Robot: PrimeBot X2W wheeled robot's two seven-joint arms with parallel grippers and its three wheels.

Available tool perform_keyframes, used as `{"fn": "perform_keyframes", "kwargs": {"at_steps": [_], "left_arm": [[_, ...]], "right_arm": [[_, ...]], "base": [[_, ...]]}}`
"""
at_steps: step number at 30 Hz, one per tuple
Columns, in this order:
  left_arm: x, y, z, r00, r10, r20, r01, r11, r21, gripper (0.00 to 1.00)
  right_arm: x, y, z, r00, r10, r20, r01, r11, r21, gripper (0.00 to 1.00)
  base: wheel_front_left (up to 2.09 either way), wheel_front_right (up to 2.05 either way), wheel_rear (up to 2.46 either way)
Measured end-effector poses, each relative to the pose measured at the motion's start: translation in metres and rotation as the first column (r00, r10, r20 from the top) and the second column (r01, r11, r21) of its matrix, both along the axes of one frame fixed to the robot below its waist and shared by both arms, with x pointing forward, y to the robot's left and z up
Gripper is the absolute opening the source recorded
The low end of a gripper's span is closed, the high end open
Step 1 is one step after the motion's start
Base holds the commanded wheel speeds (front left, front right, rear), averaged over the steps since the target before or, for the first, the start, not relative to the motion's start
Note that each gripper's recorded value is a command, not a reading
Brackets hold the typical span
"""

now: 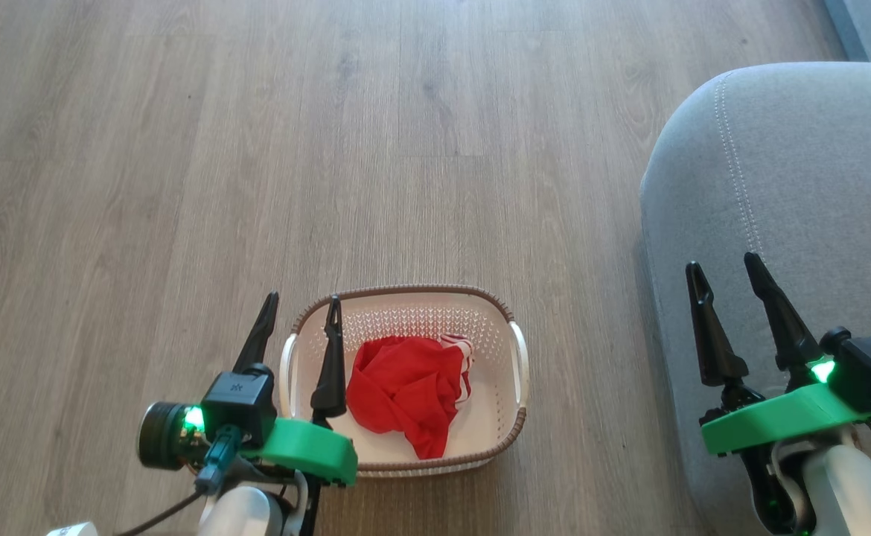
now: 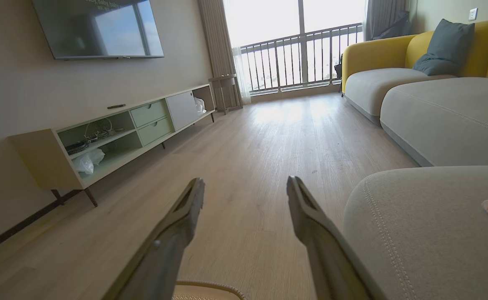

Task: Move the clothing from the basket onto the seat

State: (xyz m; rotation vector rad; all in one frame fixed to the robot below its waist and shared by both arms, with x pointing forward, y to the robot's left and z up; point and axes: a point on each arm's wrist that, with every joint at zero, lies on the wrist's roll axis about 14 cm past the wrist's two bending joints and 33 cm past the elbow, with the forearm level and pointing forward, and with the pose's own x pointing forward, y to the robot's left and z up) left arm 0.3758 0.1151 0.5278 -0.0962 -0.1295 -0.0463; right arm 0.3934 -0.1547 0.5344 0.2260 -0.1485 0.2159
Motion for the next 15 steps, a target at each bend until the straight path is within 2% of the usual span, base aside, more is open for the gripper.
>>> {"fn": "perform_keyframes", "kwargs": {"at_steps": [9,15], "left_arm": [[0.000,-0.001,-0.004,1.000,-0.004,-0.011,0.004,1.000,-0.002,1.00],[0.005,-0.016,-0.032,0.993,-0.065,-0.095,0.064,0.998,-0.014,1.00]], "right_arm": [[0.002,-0.001,-0.003,1.000,-0.001,-0.008,0.001,1.000,-0.001,1.00],[0.009,-0.010,-0.024,0.997,-0.028,-0.067,0.026,0.999,-0.024,1.00]], "base": [[0.00,0.00,0.00],[0.00,0.00,0.00]]}}
